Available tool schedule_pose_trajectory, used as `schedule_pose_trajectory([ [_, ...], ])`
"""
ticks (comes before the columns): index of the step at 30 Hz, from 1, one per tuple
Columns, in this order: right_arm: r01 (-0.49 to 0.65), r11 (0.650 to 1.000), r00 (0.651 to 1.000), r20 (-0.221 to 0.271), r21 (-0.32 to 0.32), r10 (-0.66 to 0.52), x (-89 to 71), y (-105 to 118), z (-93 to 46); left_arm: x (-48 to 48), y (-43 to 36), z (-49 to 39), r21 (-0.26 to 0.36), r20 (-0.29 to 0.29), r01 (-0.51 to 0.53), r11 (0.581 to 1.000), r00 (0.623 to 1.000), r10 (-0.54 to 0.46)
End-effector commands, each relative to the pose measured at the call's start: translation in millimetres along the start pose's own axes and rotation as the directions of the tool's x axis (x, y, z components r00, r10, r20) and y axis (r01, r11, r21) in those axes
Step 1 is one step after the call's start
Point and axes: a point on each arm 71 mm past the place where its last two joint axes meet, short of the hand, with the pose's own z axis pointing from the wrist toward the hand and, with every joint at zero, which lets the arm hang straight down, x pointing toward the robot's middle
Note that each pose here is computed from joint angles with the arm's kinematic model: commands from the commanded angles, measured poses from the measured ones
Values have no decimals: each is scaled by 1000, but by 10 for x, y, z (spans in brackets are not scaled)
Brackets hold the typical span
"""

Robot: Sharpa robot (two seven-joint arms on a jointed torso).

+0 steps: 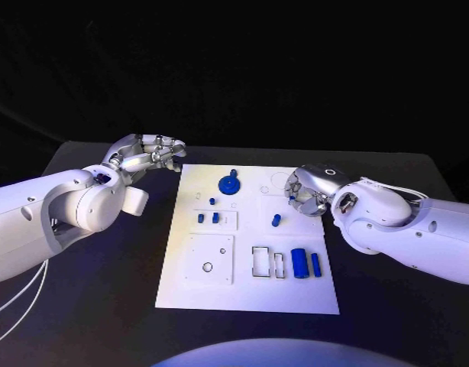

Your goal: Assemble the parts on the task board

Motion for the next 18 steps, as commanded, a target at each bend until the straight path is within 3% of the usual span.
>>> schedule_pose_trajectory([
  [1,-37,999,998,41,4,37,-58,28,-37,14,-8,6,5,-9,-1,1000,1000,1],
  [7,-100,994,993,65,-32,102,-127,164,-130,23,-9,10,7,-10,-1,1000,1000,1],
  [18,-196,963,976,61,-185,210,-192,727,-206,93,-11,43,11,-25,4,1000,1000,-4],
])
